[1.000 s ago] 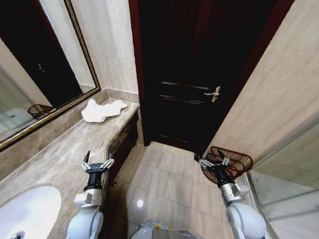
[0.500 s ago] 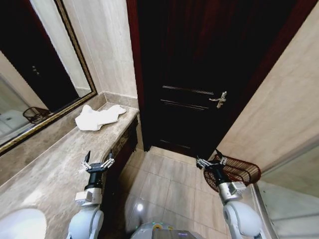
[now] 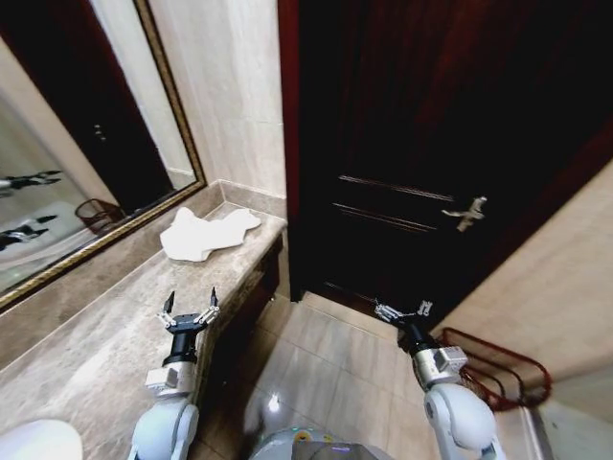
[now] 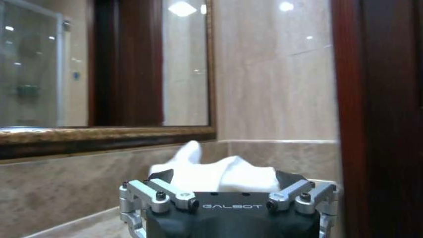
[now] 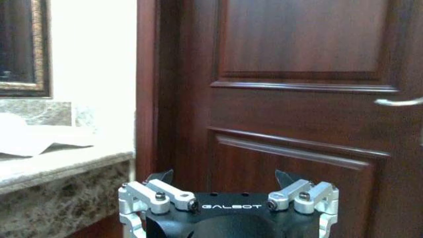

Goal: Discard the used towel into the hamper.

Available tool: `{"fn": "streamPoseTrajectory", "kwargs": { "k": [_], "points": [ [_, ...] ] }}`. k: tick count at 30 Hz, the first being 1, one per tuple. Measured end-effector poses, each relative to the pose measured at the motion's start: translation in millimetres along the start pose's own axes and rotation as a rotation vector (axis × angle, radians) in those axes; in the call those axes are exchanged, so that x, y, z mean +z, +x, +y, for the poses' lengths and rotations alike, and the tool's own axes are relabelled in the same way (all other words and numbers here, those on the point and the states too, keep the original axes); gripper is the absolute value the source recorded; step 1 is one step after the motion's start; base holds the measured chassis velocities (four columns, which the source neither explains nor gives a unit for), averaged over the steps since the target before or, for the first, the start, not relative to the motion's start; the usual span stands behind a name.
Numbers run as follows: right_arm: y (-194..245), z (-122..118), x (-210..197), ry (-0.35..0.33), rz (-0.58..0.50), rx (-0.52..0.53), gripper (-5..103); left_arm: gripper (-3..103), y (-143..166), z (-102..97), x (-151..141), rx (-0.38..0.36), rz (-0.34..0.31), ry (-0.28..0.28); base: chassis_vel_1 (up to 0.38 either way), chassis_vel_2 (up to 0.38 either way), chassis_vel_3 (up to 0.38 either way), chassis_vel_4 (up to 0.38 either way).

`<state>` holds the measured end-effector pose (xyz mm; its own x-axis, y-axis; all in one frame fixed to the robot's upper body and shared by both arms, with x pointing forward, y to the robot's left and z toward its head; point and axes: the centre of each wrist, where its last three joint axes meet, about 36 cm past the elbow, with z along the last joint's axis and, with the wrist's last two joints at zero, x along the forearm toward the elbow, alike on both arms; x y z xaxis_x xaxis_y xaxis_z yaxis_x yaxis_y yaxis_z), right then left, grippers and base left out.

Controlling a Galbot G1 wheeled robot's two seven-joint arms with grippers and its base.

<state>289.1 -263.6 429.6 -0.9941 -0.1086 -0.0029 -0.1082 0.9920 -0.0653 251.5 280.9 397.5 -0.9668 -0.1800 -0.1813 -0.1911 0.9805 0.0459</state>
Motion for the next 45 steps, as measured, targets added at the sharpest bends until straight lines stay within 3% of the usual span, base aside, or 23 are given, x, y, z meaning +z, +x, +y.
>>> {"fn": "streamPoseTrajectory", "kwargs": {
  "k": [6,15,24,35,45],
  "points": [
    [-1,-1,0,-0.010,-0.002,0.001,100,100,-1,-1.0,-2,-0.010,-0.005,-0.002,-0.028,0.172,0.174,-0.010],
    [0,-1,2,-0.015,0.003,0.001,100,100,-13,2.3,-16,-0.052,0.065,-0.049,-0.016,0.019,0.023,-0.003],
    [-2,-1,-4,-0.040,-0.025,-0.018,100,100,-64,14.8,-50,-0.039,0.071,-0.070,0.011,-0.005,-0.005,0.001],
    [-6,-3,-17,-0.047,-0.045,-0.024,100,100,-54,9.5,-57,-0.020,0.080,-0.033,0.000,0.000,0.000,0.000],
    [-4,-2,-18,-0.052,-0.041,-0.023,100,100,-50,5.2,-58,0.003,0.074,-0.055,0.000,0.000,0.000,0.000]
  ]
}}
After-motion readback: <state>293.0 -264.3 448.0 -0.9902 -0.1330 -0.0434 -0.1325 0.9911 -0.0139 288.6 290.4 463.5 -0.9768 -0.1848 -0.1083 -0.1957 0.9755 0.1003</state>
